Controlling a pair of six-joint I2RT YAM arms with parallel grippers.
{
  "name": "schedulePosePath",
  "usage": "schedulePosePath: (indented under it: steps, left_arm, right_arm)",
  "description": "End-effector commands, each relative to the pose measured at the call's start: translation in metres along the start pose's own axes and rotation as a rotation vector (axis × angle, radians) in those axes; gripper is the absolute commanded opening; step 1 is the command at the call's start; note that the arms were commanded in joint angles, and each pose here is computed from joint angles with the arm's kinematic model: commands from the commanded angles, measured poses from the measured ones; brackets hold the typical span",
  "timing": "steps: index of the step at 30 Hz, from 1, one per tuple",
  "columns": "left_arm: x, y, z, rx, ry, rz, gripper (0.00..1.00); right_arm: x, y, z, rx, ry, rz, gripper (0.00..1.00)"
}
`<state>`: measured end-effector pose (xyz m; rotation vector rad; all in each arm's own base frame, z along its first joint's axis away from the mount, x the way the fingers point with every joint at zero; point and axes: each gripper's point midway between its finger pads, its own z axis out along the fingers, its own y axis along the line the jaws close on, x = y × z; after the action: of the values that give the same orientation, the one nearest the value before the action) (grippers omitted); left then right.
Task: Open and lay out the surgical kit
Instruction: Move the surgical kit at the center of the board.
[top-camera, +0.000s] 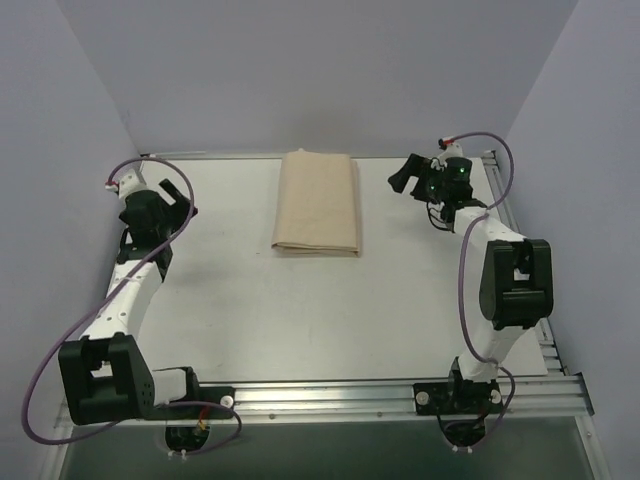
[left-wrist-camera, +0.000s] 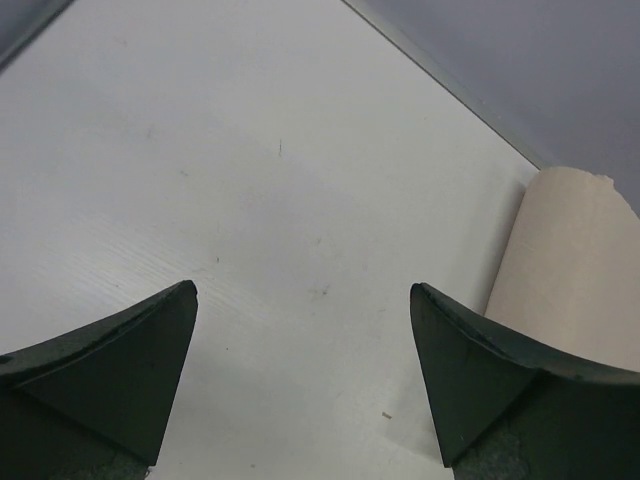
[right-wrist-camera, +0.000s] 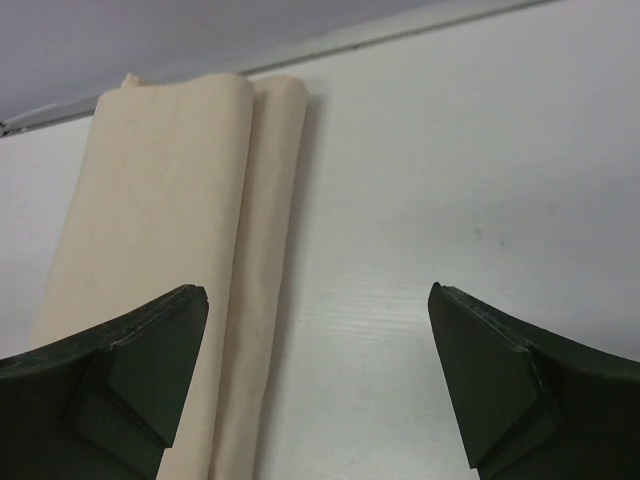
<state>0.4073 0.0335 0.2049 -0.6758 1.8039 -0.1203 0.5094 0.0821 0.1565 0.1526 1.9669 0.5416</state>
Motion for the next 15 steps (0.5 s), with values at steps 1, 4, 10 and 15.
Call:
schedulePosePath:
  steps: [1, 4, 10, 15]
  left_arm:
    - [0.054, 0.005, 0.004, 0.061, 0.317, -0.124, 0.97]
    - [0.061, -0.043, 0.007, 0.341, 0.368, -0.135, 0.87]
    - [0.121, -0.09, 0.004, 0.535, 0.609, -0.16, 0.83]
    - [0.162, -0.121, 0.004, 0.571, 0.731, -0.12, 0.84]
  right_arm:
    - [0.027, 0.043, 0.001, -0.241, 0.166, 0.181, 1.0]
    - [0.04, 0.053, 0.009, -0.303, 0.209, 0.214, 0.91]
    - [0.071, 0.074, 0.022, -0.356, 0.301, 0.237, 0.89]
    - [0.092, 0.08, 0.034, -0.347, 0.357, 0.245, 0.89]
